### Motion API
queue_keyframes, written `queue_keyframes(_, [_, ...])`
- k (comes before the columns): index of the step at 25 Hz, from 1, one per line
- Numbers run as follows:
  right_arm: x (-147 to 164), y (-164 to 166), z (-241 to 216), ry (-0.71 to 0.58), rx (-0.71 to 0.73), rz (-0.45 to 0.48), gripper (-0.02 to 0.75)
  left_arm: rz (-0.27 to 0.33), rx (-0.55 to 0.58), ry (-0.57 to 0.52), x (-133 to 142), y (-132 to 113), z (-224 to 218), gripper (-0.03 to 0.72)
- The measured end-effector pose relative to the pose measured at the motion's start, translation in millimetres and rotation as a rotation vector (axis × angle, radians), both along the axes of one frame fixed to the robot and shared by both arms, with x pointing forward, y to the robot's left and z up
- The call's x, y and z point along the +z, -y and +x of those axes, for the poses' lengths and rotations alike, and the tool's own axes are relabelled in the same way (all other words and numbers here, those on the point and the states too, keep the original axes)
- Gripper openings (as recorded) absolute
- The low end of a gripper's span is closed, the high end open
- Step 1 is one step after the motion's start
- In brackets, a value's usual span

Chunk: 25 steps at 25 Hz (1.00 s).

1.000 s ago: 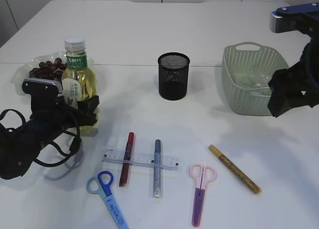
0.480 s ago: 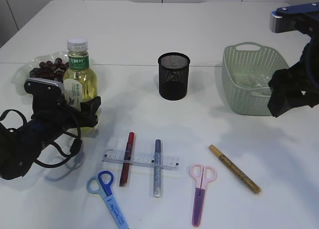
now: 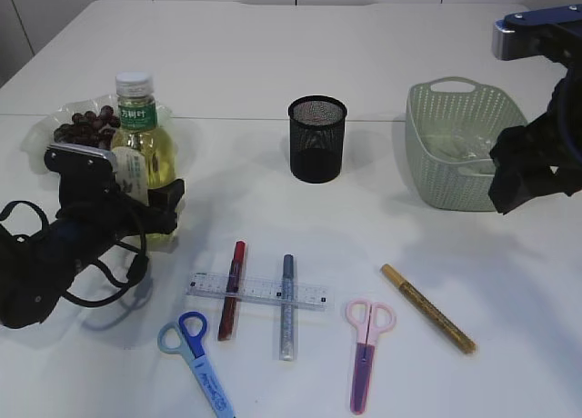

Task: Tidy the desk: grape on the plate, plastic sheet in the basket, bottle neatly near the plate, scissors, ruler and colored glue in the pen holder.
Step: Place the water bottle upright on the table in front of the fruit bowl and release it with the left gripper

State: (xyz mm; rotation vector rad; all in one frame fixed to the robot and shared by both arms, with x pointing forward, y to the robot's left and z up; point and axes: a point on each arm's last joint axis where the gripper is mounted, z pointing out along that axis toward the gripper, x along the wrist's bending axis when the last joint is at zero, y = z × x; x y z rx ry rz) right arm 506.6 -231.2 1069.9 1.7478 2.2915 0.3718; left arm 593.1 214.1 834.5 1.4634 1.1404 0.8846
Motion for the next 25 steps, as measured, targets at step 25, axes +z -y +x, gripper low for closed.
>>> queue_keyframes(25, [0, 0, 0, 0.000, 0.007, -0.003, 0.583, 0.002, -0.022, 0.079, 55, -3, -19, 0.669])
